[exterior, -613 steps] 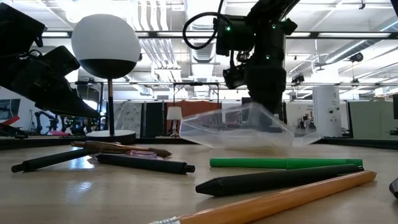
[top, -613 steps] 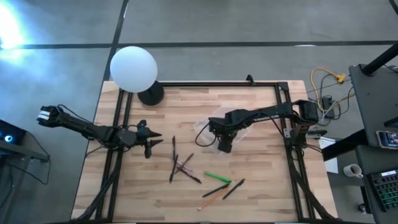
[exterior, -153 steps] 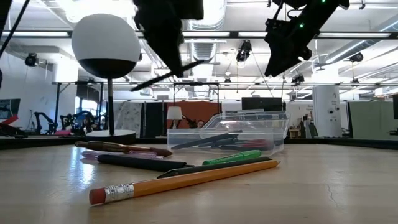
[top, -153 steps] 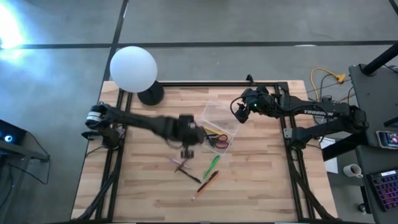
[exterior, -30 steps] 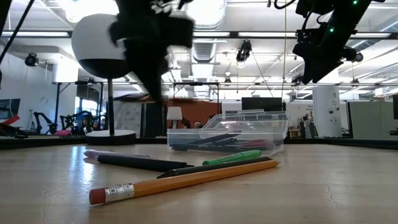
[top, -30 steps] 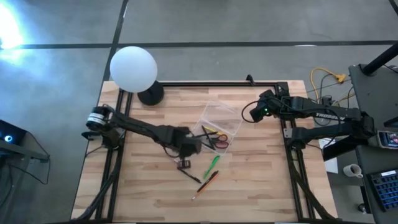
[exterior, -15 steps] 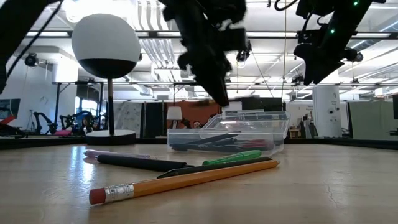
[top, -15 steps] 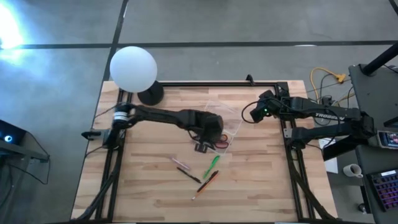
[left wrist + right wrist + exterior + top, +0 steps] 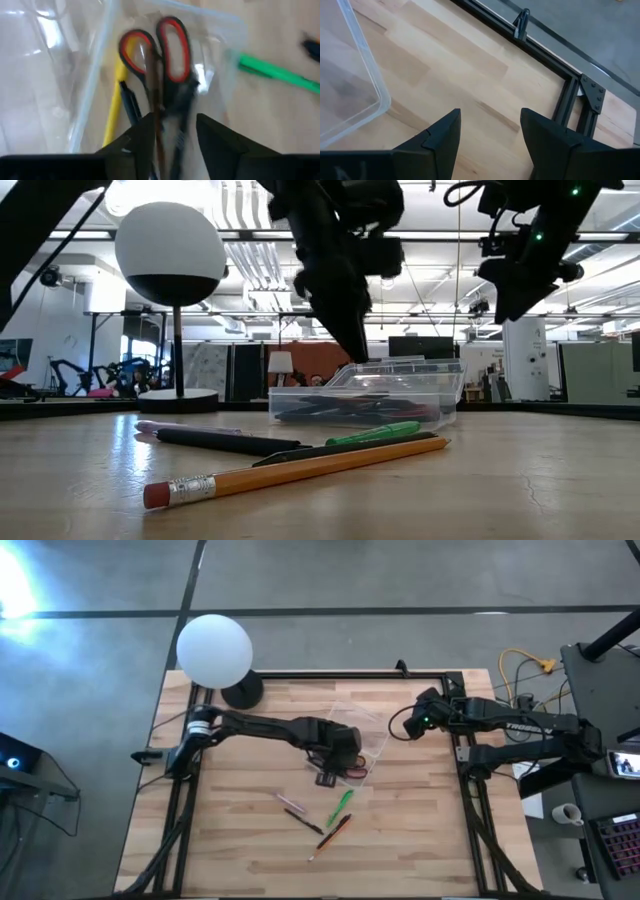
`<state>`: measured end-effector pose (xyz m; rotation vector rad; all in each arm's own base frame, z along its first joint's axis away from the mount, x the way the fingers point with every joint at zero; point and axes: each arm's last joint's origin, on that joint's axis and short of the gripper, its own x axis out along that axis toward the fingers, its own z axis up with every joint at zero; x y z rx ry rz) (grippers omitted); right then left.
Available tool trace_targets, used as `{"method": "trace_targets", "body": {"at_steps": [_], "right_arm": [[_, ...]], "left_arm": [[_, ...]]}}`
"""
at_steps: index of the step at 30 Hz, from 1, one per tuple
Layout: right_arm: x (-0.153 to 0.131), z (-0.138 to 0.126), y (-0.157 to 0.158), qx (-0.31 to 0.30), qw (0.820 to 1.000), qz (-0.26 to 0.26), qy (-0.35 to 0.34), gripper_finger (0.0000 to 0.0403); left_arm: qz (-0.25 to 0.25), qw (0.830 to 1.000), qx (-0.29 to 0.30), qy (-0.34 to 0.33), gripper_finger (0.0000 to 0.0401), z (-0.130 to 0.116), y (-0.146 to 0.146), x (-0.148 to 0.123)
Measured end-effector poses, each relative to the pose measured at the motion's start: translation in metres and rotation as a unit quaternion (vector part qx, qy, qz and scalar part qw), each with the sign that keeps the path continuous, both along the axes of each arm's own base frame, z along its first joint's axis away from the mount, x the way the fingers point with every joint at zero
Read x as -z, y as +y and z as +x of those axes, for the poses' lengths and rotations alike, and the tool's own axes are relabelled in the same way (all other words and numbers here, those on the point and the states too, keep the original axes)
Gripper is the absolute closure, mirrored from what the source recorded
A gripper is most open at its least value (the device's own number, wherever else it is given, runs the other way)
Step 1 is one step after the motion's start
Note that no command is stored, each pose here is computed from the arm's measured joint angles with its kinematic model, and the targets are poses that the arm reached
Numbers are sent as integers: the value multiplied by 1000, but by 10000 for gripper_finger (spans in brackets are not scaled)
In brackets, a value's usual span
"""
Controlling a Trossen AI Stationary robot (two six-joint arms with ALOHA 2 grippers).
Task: Pick & place school supplies into a supply box
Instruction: Put the purple pen into the supply box
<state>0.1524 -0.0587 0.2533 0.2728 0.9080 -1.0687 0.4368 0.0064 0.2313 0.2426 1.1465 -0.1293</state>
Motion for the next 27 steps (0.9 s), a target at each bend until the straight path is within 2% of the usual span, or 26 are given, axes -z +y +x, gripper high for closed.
{"method": "trace_targets", "body": {"at_steps": [4, 7, 11, 17, 27], "right_arm": [[0, 0, 0, -11, 1000, -2, 9, 207], [0, 1, 0, -19, 1000, -5, 13, 207], [0, 1, 0, -21, 1000, -7, 10, 207], [-1, 3, -1, -27, 1000, -12, 4, 207], [-1, 5, -1, -31, 999, -15, 0, 207]], "left_arm": [[-3, 998, 21, 63, 258, -25, -13, -11], [-27, 994, 49, 92, 256, -44, -28, -11], [-35, 991, 85, 92, 256, -69, -51, -2], [-34, 988, 122, 83, 256, -97, -78, 26], [-43, 988, 85, 119, 256, -115, -81, 62]]}}
